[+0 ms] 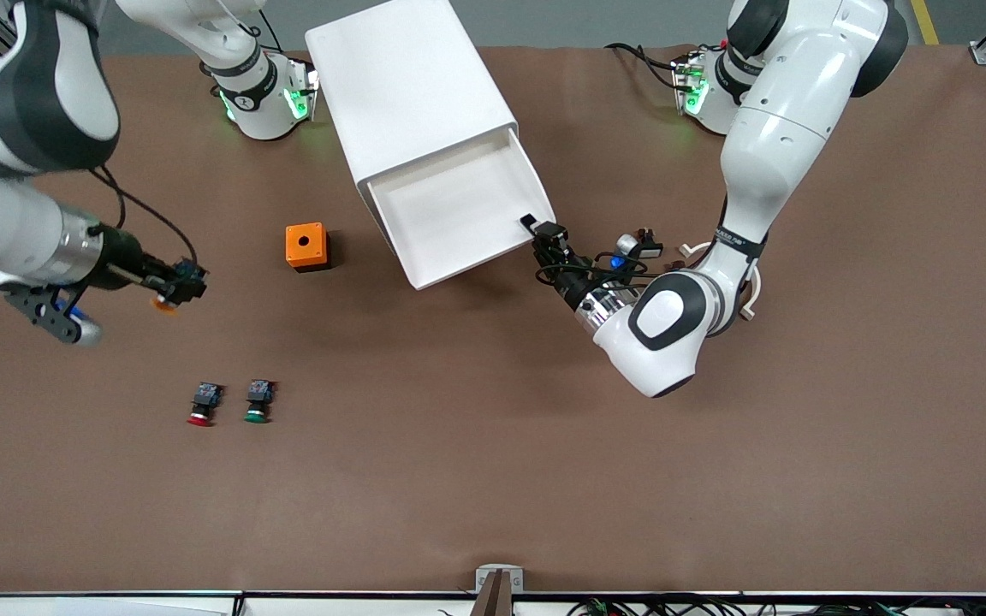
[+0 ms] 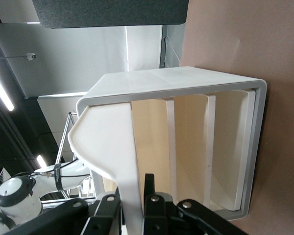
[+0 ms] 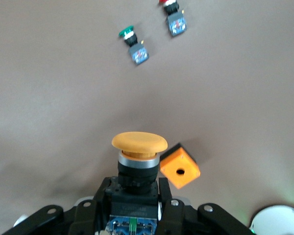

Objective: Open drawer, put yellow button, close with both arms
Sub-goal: 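Lift the yellow button with the right gripper and carry it over the drawer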

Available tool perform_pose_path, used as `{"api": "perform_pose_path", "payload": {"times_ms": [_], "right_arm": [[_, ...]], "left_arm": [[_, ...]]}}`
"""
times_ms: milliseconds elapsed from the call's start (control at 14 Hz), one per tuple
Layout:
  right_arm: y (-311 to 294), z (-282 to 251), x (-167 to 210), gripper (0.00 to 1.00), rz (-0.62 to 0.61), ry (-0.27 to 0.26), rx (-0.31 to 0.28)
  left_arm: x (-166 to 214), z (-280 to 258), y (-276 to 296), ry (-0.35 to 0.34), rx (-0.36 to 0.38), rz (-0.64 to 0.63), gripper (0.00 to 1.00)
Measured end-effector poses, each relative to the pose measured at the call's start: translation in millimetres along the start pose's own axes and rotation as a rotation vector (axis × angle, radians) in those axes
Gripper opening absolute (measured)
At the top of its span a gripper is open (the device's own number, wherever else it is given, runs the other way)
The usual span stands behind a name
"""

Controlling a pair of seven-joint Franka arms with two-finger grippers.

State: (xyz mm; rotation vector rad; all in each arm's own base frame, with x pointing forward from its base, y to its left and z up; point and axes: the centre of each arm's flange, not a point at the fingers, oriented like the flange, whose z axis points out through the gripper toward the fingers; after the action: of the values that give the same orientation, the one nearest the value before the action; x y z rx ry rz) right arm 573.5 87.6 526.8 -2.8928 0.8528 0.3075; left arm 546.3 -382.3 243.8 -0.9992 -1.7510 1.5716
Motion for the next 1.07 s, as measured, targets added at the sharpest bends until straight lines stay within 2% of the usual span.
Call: {"api": "perform_pose_path", "payload": {"times_ms": [142, 214, 570, 712, 1068], "right_arm": [[-9.0, -14.6, -28.7, 0.42, 0.026, 0.005, 0.006], [-14.3, -18.8, -40.9, 0.42, 0.037, 0.005, 0.008], [-62.0, -16.5, -108.4, 0.42, 0.105, 0.011, 0.009], [-86.2, -8.7, -136.4, 0.42, 0.131, 0.026, 0.022], [-133.0, 19.0, -193.7, 0.42, 0.189, 0.058, 0.080]], "left_arm": [[0.0, -0.3, 0.0, -0.001, 0.000, 0.000, 0.22], [-0.3, -0.6, -0.4, -0.004, 0.003, 0.002, 0.29], [-1.8, -13.3, -3.9, -0.044, 0.000, 0.039, 0.82], [-3.4, -17.5, -6.9, -0.053, -0.005, 0.089, 0.99], [-12.6, -32.1, -24.4, -0.068, -0.041, 0.303, 1.00]]}}
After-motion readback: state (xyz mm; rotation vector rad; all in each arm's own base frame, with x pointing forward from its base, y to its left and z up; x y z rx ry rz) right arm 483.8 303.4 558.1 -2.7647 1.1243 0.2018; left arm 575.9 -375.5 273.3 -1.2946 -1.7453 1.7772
